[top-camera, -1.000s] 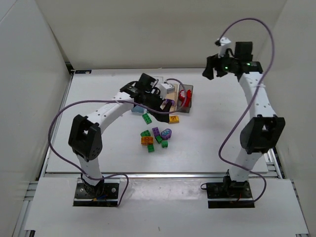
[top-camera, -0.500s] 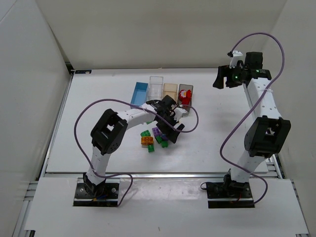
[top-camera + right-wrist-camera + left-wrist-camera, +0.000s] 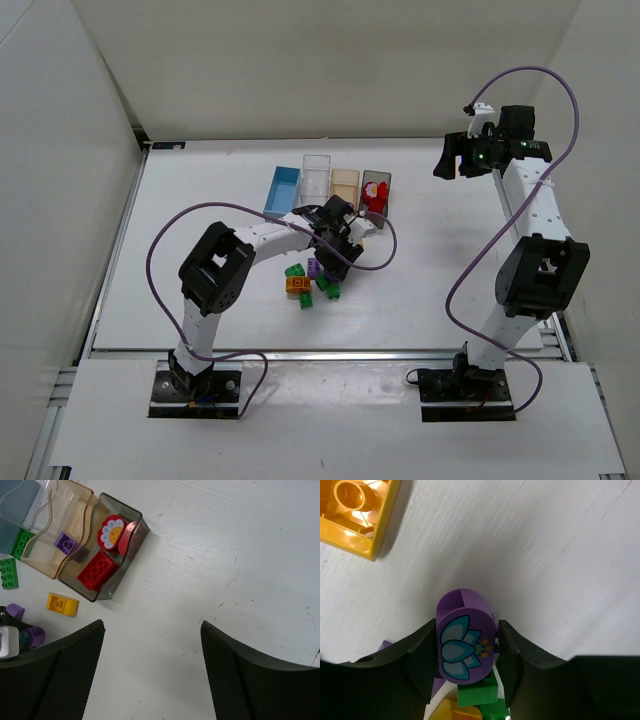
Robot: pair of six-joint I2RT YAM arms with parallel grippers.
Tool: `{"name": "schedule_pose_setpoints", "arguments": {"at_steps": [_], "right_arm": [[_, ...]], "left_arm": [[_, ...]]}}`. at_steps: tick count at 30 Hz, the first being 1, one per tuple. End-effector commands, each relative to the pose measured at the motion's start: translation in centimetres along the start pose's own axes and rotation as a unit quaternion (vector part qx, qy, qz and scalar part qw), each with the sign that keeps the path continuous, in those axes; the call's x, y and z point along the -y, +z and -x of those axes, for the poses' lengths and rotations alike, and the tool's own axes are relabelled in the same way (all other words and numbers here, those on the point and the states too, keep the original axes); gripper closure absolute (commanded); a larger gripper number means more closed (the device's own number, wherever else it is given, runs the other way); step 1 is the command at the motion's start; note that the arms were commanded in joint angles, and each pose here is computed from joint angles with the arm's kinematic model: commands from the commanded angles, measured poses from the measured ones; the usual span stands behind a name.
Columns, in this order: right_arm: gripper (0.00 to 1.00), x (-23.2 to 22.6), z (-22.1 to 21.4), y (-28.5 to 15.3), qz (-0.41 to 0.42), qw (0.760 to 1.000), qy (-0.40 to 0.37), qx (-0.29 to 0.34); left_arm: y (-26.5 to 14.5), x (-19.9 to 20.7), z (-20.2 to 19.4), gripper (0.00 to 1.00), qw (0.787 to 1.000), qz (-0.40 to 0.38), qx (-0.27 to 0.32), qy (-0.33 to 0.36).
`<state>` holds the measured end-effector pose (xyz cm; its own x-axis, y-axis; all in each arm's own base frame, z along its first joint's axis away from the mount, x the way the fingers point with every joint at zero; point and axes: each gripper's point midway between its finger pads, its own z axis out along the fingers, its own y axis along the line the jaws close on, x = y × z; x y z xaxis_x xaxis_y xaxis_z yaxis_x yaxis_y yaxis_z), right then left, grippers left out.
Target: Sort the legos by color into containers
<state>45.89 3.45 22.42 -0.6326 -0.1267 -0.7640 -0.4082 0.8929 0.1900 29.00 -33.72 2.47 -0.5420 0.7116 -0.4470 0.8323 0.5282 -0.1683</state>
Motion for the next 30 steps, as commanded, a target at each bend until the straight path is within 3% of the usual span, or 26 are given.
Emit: {"name": "schedule_pose_setpoints", "arguments": {"at_steps": [1,6,9,15,16,18,30], "right_arm": [[0.19,0.1,1.0,0.0,0.004,1.0,-0.005,0.017],[0.19,-0.2,0.5,0.2,0.011,1.0,-0.001,0.011],[0.19,-0.7,0.3,0.3,0.017,1.0,-0.002,0.01],[0.19,-1.9,-0.3,0.8,0.032,0.999,-0.006,0.003],[0.19,-2.2,-0.3,0.9,0.035,0.999,-0.008,0.001],[0.19,-2.5,-0.2,1.0,0.037,0.999,-0.012,0.003],[0.19,-3.3,0.4,1.2,0.042,0.999,-0.031,0.004]], "left_arm": [[-0.4,-1.9,-1.4,0.46,0.999,0.04,-0.018,0.021],[-3.9,-3.5,3.0,0.48,0.998,0.02,0.047,0.023],[-7.8,-3.8,7.7,0.5,0.996,0.0,0.089,0.026],[-15.4,-7.8,16.9,0.49,0.98,0.04,0.197,0.002],[-14.3,-8.6,16.9,0.48,0.982,0.04,0.186,-0.009],[-15.7,-9.6,19.1,0.47,0.975,0.055,0.217,-0.006],[-9.6,-12.8,19.4,0.37,0.976,0.049,0.208,-0.04]]}}
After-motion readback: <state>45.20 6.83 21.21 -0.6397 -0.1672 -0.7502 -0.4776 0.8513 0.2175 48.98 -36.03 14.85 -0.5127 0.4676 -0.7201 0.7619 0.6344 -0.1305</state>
